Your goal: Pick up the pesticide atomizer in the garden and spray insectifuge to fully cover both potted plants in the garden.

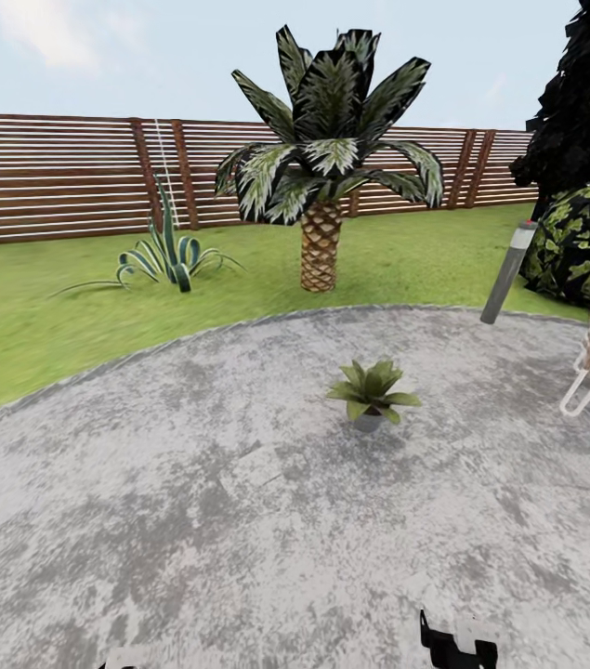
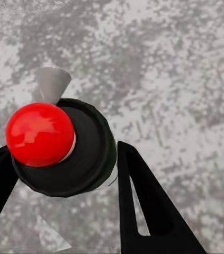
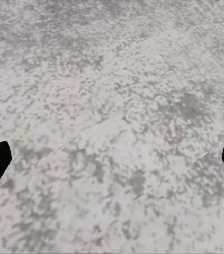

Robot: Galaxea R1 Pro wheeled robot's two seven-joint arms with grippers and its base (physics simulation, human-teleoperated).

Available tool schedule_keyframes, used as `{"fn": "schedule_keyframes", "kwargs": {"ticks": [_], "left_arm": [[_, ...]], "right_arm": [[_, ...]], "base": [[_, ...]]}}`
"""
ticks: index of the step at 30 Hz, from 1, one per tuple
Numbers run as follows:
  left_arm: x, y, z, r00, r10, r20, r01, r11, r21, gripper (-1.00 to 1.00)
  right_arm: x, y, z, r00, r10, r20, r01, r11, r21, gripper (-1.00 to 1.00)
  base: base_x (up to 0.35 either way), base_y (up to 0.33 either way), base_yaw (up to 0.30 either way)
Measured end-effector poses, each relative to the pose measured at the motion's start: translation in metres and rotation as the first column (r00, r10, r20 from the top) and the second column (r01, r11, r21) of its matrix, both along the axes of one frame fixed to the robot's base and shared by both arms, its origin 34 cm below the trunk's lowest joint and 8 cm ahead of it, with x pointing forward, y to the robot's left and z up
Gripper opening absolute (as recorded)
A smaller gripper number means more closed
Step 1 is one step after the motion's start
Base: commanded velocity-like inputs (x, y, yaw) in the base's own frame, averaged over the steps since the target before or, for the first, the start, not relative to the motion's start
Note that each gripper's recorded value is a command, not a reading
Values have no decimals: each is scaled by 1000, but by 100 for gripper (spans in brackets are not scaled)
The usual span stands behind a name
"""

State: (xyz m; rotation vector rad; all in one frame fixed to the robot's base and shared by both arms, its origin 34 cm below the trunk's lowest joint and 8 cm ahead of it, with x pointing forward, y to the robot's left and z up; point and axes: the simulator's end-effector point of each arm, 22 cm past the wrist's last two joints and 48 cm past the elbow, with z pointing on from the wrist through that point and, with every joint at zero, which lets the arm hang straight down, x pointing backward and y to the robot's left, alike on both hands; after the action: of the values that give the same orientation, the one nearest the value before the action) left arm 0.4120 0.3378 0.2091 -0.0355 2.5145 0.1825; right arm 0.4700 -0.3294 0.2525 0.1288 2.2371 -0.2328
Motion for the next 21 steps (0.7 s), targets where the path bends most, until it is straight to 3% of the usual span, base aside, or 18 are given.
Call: {"fn": "schedule_keyframes", "kwargs": {"ticks": [21], "left_arm": [[0,0,0,1000,0,0,0,1000,0,-100]], "right_arm": [[0,2,0,1000,9,0,-9,1000,0,100]], "base": [[270,-213,0]]}}
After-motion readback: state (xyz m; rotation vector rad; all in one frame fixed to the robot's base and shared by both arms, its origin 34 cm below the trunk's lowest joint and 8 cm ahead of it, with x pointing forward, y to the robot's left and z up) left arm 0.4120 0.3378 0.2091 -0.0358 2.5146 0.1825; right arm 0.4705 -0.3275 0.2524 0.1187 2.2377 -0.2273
